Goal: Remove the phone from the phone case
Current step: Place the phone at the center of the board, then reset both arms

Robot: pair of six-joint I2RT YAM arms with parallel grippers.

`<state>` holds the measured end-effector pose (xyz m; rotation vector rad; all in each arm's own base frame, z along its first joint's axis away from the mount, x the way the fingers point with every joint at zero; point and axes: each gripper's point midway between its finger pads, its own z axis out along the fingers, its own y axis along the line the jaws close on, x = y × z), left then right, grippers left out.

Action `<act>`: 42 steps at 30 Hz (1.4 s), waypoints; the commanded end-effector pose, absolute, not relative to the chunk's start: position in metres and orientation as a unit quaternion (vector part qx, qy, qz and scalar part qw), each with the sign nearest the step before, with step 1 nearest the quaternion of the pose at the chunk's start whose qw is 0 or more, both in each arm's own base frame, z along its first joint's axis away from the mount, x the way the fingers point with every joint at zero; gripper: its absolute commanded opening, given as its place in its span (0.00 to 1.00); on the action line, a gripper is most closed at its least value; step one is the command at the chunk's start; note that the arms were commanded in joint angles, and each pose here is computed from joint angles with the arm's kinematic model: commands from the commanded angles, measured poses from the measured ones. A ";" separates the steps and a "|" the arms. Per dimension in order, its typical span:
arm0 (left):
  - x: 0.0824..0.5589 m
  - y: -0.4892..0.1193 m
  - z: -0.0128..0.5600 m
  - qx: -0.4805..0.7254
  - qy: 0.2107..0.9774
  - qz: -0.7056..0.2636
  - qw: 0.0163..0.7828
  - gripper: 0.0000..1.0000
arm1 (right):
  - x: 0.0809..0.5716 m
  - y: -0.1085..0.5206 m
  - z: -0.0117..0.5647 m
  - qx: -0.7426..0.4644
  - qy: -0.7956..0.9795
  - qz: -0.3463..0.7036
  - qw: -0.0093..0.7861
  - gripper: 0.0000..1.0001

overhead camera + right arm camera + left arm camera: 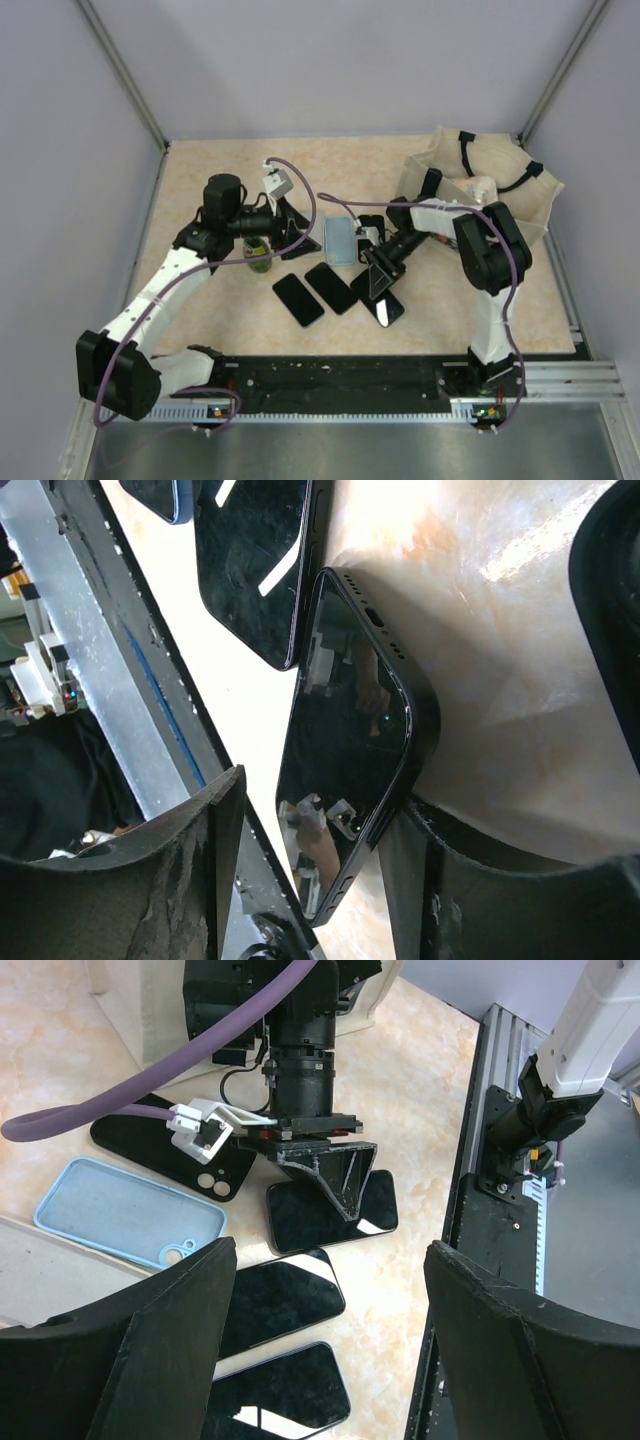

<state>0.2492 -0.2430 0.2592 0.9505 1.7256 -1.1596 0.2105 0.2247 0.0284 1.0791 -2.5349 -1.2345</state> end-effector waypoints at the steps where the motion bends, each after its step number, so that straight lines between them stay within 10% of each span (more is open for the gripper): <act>1: 0.245 -0.242 0.286 0.394 0.659 -0.459 0.446 0.81 | 0.255 0.220 0.015 0.413 -0.849 -0.328 -0.025 0.56; 19: 0.248 -0.234 0.293 0.393 0.671 -0.426 0.462 0.81 | 0.286 0.208 0.049 0.429 -0.862 -0.251 -0.101 0.56; 42: 0.315 -0.121 0.338 0.196 0.765 -0.149 0.595 0.99 | 0.318 0.185 0.238 0.405 -0.795 -0.109 -0.438 0.81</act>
